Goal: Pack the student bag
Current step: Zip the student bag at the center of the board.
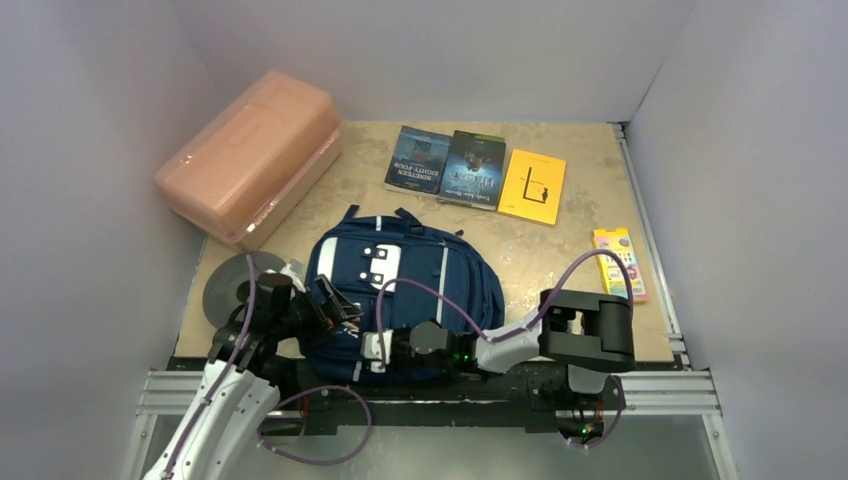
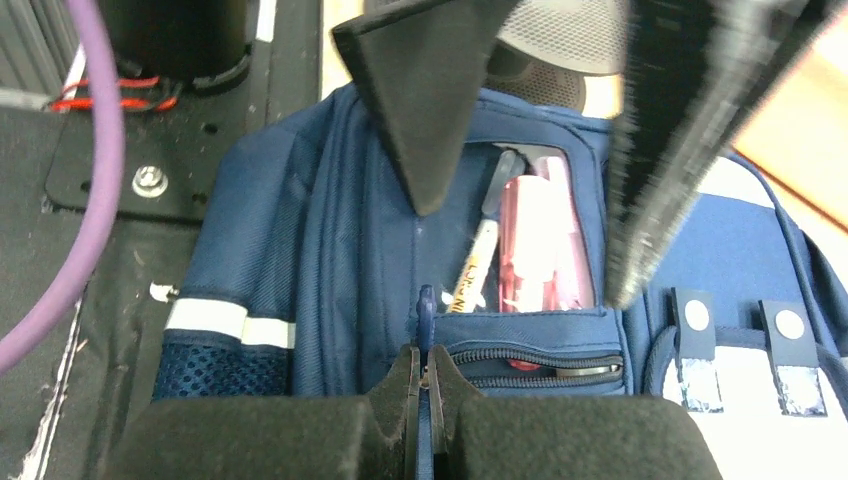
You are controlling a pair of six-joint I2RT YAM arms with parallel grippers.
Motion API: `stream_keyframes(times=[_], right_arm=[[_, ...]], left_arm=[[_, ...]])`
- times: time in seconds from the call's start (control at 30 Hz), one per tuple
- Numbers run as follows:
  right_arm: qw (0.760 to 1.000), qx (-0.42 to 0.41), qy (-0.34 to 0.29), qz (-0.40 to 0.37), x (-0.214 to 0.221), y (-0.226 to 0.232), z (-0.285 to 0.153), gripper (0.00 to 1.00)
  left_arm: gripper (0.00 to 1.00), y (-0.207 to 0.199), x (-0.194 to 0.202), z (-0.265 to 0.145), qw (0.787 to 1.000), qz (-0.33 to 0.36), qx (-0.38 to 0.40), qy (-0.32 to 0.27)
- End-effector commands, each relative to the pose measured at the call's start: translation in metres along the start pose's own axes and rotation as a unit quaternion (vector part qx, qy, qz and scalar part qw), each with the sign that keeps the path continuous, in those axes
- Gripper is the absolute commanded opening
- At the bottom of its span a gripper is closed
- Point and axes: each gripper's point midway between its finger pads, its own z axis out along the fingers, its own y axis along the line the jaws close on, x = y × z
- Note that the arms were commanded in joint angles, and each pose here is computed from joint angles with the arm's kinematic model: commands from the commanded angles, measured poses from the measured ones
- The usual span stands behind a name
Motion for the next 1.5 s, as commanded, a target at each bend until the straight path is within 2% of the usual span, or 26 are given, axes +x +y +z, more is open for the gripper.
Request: stream_keyframes(times=[0.0, 0.1, 0.17, 0.23, 0.33, 0.4, 0.5, 0.67, 0.7, 0.73, 0.77, 0.83, 0.97, 1.2, 1.33, 1.47], right_arm=[[0.995, -0.009, -0.042, 0.091, -0.026, -0.025, 0.000, 0.00], [0.991, -0.025, -0.036, 0.129, -0.020, -0.029, 0.001, 0.00], [0.989, -0.030, -0.032, 0.141, -0.020, -0.027, 0.003, 0.00], [0.986, -0.038, -0.030, 0.160, -0.020, -0.024, 0.004, 0.00], [0.985, -0.034, -0.039, 0.162, -0.021, -0.030, 0.003, 0.00], [0.985, -0.022, -0.046, 0.163, -0.022, -0.037, 0.001, 0.00], [0.985, -0.003, -0.054, 0.163, -0.025, -0.046, 0.001, 0.00], [0.984, 0.020, -0.071, 0.163, -0.031, -0.055, 0.001, 0.00], [0.983, 0.028, -0.074, 0.164, -0.031, -0.059, 0.000, 0.00], [0.956, 0.029, -0.077, 0.281, -0.037, -0.054, -0.001, 0.00], [0.942, 0.041, -0.072, 0.325, -0.038, -0.057, -0.001, 0.00], [0.935, 0.077, -0.058, 0.340, -0.036, -0.071, 0.001, 0.00], [0.917, 0.140, -0.050, 0.371, -0.029, -0.103, 0.000, 0.00], [0.895, 0.179, -0.068, 0.404, -0.014, -0.152, 0.004, 0.00], [0.895, 0.181, -0.067, 0.401, -0.011, -0.171, 0.012, 0.00], [0.910, 0.154, -0.069, 0.379, -0.017, -0.175, 0.018, 0.00]], left_arm=[[0.97, -0.009, -0.015, -0.020, 0.998, -0.007, 0.009, -0.062], [0.96, -0.016, -0.018, -0.034, 0.997, -0.007, 0.015, -0.079], [0.91, -0.015, -0.018, -0.038, 0.996, -0.010, 0.010, -0.083], [0.81, -0.010, -0.017, -0.037, 0.996, -0.017, 0.001, -0.085], [0.57, 0.001, -0.014, -0.031, 0.996, -0.039, -0.014, -0.080], [0.46, 0.008, -0.008, -0.022, 0.996, -0.060, -0.015, -0.069], [0.41, 0.020, -0.003, -0.007, 0.994, -0.088, -0.020, -0.059], [0.39, 0.036, -0.002, 0.009, 0.993, -0.096, -0.056, -0.047], [0.35, 0.041, 0.000, 0.011, 0.992, -0.097, -0.071, -0.039], [0.30, 0.048, 0.001, 0.011, 0.990, -0.102, -0.094, -0.036], [0.27, 0.060, 0.002, 0.008, 0.985, -0.111, -0.128, -0.040], [0.27, 0.072, 0.006, 0.004, 0.978, -0.125, -0.162, -0.038], [0.27, 0.078, 0.009, 0.006, 0.976, -0.141, -0.162, -0.043], [0.27, 0.082, 0.010, 0.004, 0.973, -0.146, -0.174, -0.046], [0.27, 0.080, 0.008, 0.003, 0.973, -0.146, -0.174, -0.049], [0.31, 0.068, 0.005, 0.002, 0.979, -0.132, -0.147, -0.048]])
